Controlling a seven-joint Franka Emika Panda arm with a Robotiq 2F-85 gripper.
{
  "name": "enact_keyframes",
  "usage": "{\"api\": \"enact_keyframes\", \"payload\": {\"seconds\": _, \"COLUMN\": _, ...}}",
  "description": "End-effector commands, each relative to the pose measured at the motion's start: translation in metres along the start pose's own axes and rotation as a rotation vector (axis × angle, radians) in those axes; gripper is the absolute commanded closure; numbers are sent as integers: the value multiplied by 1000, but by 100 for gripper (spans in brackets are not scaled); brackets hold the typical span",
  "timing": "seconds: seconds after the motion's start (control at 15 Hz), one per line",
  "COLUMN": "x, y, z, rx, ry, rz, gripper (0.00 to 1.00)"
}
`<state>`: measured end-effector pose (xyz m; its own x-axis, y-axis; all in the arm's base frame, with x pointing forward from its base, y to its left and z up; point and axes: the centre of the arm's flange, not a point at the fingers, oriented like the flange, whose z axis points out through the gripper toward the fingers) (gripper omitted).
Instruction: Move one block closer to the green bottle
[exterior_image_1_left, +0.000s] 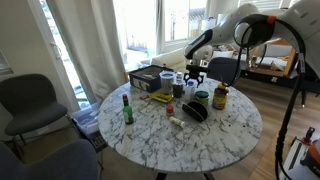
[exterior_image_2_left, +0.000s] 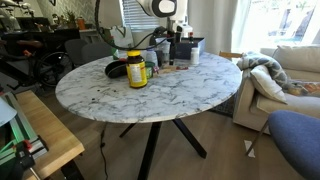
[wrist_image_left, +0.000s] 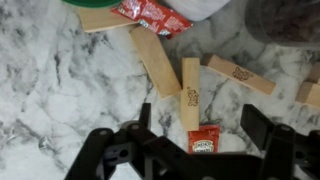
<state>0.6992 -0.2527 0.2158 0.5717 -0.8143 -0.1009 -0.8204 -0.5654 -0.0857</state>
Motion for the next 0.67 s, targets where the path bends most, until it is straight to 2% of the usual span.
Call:
{"api": "enact_keyframes", "payload": {"seconds": 0.0, "x": -6, "y": 1, "z": 26, "rx": -22, "ry": 31, "rz": 13, "gripper": 15}}
{"api": "enact_keyframes", "payload": {"seconds": 0.07, "x": -6, "y": 1, "z": 30, "rx": -25, "ry": 37, "rz": 12, "gripper": 16}}
{"api": "enact_keyframes", "payload": {"seconds": 0.2, "x": -5, "y": -1, "z": 36, "rx": -25, "ry": 49, "rz": 14, "gripper": 25}}
{"api": "enact_keyframes", "payload": {"seconds": 0.33, "x": -4, "y": -2, "z": 39, "rx": -27, "ry": 63, "rz": 11, "gripper": 49}}
{"api": "enact_keyframes", "payload": {"seconds": 0.4, "x": -5, "y": -2, "z": 41, "rx": -27, "ry": 69, "rz": 7, "gripper": 51}}
{"api": "enact_keyframes", "payload": {"seconds": 0.6, "x": -5, "y": -3, "z": 44, "rx": -32, "ry": 80, "rz": -3, "gripper": 75}}
